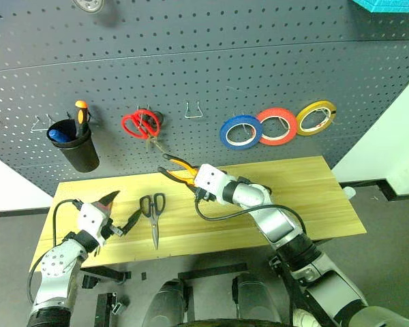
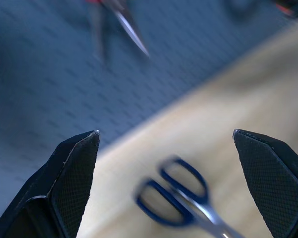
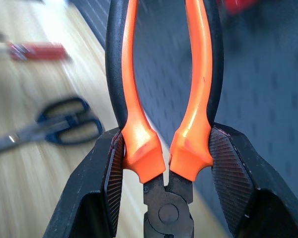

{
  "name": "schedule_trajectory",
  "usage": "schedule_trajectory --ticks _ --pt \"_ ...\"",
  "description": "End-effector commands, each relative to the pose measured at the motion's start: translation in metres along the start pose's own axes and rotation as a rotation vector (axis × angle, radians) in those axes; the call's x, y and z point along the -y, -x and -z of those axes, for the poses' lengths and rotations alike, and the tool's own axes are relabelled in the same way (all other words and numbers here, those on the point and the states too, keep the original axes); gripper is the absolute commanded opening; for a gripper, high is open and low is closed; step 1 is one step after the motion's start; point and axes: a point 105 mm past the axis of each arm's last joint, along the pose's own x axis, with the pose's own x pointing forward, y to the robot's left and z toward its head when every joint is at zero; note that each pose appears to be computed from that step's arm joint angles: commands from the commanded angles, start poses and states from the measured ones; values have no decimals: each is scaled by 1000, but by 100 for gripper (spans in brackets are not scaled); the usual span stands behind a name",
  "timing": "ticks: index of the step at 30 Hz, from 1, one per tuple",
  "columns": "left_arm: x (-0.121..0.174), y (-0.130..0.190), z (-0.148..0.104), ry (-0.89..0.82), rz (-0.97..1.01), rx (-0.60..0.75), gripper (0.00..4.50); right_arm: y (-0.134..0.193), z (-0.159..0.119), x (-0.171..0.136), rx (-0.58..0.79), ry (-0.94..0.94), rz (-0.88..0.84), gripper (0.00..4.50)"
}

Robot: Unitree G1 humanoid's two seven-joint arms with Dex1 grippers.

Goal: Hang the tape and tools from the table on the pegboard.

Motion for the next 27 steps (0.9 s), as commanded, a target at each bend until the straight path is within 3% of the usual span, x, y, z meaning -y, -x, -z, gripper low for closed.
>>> schedule_trajectory --ticks 1,5,11,19,27 --pt "-22 -16 -31 -74 -131 153 450 2 -87 52 317 122 151 214" --pt "-18 -30 -40 -103 -144 202 450 0 -115 95 418 107 291 214" --pt "-4 -38 -46 -104 -141 236 450 -4 -121 136 472 36 410 214" --pt "26 -31 -49 -76 -111 240 450 -6 -119 157 535 -36 516 214" --pt "35 -27 -52 -60 -94 232 450 -5 -126 159 610 -108 515 214"
